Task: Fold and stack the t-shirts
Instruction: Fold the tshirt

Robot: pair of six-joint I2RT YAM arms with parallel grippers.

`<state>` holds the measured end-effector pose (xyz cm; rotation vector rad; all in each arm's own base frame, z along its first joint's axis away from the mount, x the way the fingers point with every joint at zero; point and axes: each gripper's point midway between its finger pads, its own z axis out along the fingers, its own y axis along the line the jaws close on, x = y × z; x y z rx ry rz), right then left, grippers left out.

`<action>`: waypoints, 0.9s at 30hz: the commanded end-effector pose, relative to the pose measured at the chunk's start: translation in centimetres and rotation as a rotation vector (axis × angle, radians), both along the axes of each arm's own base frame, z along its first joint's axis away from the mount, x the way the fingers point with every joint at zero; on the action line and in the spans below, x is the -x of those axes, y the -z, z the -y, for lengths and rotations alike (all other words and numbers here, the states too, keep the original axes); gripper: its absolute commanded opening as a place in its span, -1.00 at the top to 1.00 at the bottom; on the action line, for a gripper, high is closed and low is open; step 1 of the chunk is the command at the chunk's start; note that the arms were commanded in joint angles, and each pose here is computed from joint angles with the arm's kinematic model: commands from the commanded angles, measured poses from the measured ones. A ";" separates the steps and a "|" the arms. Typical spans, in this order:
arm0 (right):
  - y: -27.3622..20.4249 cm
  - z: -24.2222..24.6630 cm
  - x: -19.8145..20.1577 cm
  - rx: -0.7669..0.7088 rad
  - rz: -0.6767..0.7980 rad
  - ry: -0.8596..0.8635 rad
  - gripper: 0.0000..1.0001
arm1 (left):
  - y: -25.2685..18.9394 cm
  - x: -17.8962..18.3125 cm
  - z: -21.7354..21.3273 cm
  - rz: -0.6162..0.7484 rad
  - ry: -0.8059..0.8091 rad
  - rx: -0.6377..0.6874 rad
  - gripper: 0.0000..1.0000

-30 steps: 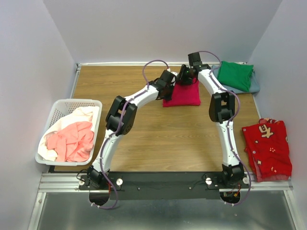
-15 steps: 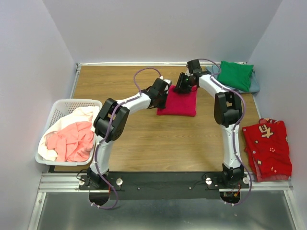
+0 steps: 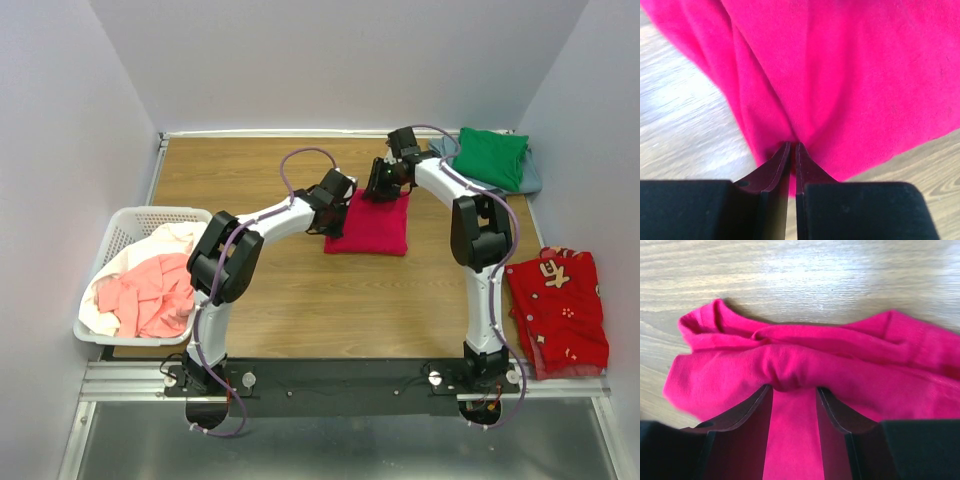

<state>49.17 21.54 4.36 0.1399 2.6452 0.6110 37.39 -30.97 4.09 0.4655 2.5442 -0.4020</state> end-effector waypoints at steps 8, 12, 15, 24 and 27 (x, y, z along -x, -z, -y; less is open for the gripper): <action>-5.8 3.2 1.0 0.104 0.109 0.033 -0.03 | -6.5 -3.2 0.2 0.081 -0.031 -0.071 0.64; -5.0 4.2 2.6 0.140 0.076 0.046 -0.05 | -6.7 -5.1 1.1 0.106 -0.031 -0.065 0.63; -4.7 4.4 3.5 0.144 0.059 0.046 -0.05 | -6.3 -6.6 1.9 0.114 -0.036 -0.058 0.63; -2.4 5.4 6.5 0.173 -0.015 0.050 -0.05 | -2.6 -9.5 0.2 0.090 -0.105 -0.097 0.63; -1.1 5.8 7.1 0.191 -0.047 0.055 -0.05 | -1.6 -10.4 -2.4 0.077 -0.188 -0.124 0.64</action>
